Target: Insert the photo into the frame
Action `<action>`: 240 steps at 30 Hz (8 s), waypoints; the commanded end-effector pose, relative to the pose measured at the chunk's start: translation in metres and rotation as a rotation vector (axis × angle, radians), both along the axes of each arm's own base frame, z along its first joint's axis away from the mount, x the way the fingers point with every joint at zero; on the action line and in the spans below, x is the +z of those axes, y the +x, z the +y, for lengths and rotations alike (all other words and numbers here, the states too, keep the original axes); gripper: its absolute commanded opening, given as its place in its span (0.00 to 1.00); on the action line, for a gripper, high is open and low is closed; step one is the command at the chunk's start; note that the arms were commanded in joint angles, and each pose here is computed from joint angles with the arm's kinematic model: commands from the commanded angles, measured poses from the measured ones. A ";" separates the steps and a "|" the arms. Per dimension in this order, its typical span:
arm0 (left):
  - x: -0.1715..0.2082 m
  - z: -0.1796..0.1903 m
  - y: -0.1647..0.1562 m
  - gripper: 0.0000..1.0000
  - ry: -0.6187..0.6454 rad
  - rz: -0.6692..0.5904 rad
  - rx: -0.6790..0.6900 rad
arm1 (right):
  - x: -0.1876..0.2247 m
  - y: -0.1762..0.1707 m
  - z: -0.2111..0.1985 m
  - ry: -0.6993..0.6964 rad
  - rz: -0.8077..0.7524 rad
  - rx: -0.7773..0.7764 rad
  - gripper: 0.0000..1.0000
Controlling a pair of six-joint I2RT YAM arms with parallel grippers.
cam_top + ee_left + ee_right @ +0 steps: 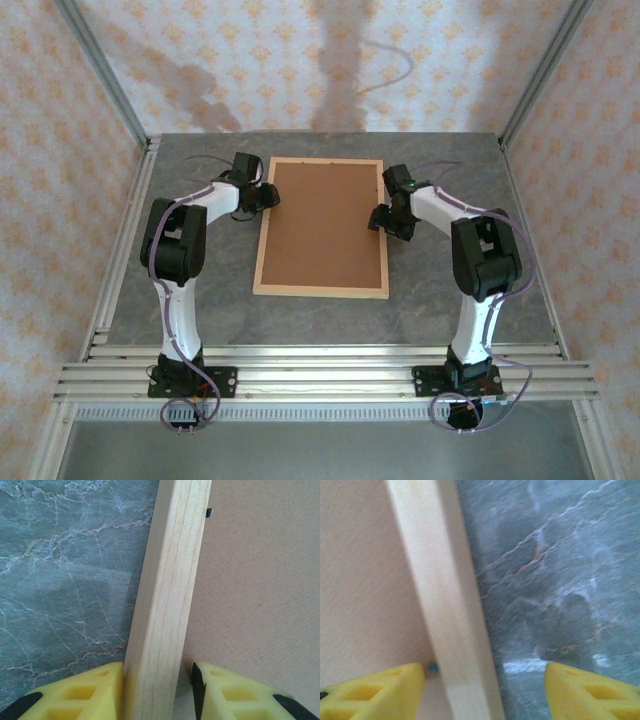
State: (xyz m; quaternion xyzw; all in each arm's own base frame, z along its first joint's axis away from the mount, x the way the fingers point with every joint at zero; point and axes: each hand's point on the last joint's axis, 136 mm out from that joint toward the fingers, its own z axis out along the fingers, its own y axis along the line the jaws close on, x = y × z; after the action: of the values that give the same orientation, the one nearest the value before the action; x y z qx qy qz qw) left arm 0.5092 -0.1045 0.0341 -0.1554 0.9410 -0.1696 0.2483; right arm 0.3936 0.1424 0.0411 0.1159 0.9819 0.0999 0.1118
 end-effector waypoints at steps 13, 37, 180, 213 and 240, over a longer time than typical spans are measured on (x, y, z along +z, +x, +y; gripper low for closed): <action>-0.025 0.007 -0.035 0.40 0.016 0.145 0.010 | 0.025 -0.052 -0.029 -0.035 0.022 -0.010 0.66; -0.023 0.007 -0.037 0.40 0.008 0.153 0.026 | -0.007 -0.136 -0.020 -0.006 0.190 0.041 0.66; -0.027 0.083 0.056 0.90 0.121 0.205 0.022 | -0.029 0.013 0.047 0.113 0.043 0.296 0.16; -0.072 0.019 -0.010 0.80 0.229 0.481 -0.167 | -0.019 0.023 0.060 0.160 0.023 0.307 0.15; -0.061 0.020 -0.024 0.82 0.268 0.549 -0.194 | -0.009 0.024 0.061 0.164 -0.011 0.306 0.15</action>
State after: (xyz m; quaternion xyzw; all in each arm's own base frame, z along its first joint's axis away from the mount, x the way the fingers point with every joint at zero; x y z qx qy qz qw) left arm 0.5664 -0.0439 0.0332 -0.1225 0.9796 -0.0126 0.1588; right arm 0.4287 0.1858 0.0413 -0.0034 0.9778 0.1806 0.1058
